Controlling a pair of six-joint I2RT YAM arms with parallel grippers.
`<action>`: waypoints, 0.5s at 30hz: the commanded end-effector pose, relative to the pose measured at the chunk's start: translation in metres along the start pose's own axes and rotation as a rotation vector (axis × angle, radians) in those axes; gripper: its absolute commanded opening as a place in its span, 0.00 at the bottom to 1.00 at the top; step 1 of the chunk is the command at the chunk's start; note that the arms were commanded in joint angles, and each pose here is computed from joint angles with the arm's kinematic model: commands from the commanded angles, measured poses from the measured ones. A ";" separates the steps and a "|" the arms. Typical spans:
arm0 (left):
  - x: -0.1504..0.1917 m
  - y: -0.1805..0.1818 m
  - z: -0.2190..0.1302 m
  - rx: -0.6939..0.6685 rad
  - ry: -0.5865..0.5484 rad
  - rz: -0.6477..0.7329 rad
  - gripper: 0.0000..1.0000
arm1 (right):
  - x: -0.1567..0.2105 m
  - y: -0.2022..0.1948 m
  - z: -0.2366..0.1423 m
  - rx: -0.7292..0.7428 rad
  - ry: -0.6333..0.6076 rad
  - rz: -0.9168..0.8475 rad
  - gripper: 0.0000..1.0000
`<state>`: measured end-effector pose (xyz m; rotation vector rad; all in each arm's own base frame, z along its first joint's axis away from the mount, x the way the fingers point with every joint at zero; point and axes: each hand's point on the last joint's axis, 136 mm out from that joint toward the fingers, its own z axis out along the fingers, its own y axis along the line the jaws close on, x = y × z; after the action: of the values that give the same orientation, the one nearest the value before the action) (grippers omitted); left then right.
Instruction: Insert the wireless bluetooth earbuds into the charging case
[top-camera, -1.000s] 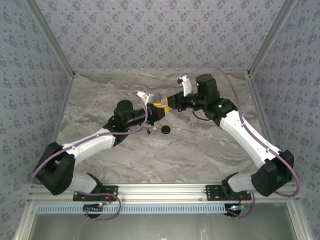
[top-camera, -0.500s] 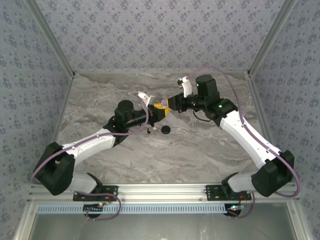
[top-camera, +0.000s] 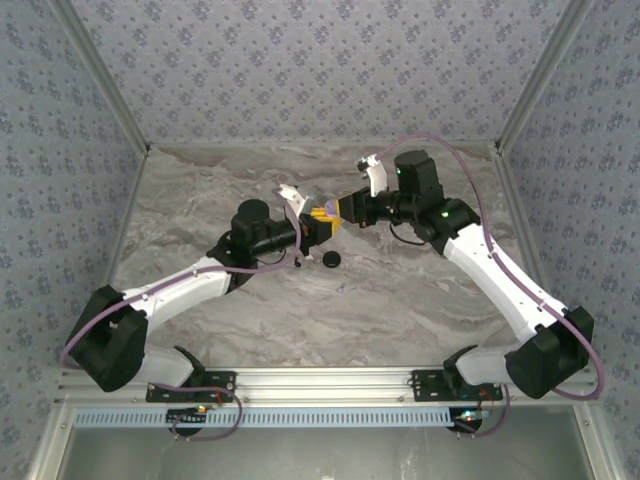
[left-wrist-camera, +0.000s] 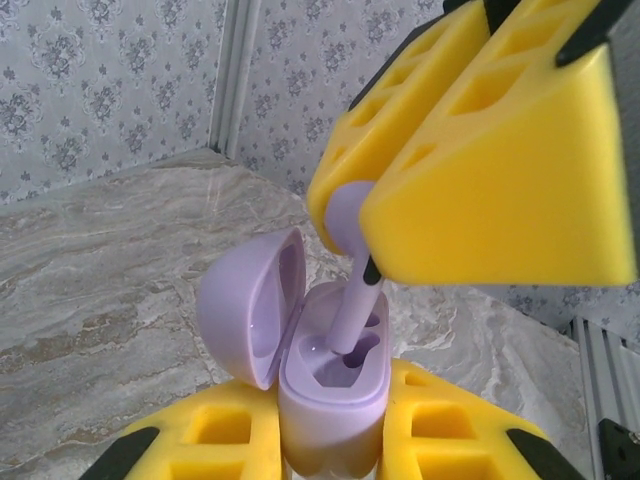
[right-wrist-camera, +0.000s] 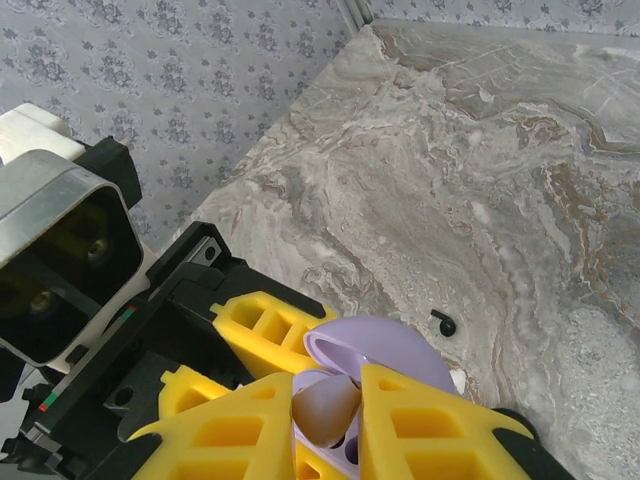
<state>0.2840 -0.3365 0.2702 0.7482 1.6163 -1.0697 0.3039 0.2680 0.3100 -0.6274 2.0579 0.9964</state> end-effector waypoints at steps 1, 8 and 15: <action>-0.028 -0.010 -0.003 0.009 -0.056 0.089 0.19 | -0.011 0.011 -0.012 -0.009 -0.029 -0.035 0.21; -0.027 -0.009 -0.003 0.003 -0.052 0.115 0.18 | -0.009 0.008 -0.012 0.004 -0.027 -0.037 0.21; -0.025 -0.007 -0.003 -0.008 -0.046 0.133 0.17 | -0.007 0.007 -0.012 0.007 -0.021 -0.034 0.21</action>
<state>0.2852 -0.3357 0.2652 0.8000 1.5989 -1.0005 0.3027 0.2671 0.3092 -0.6336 2.0615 0.9912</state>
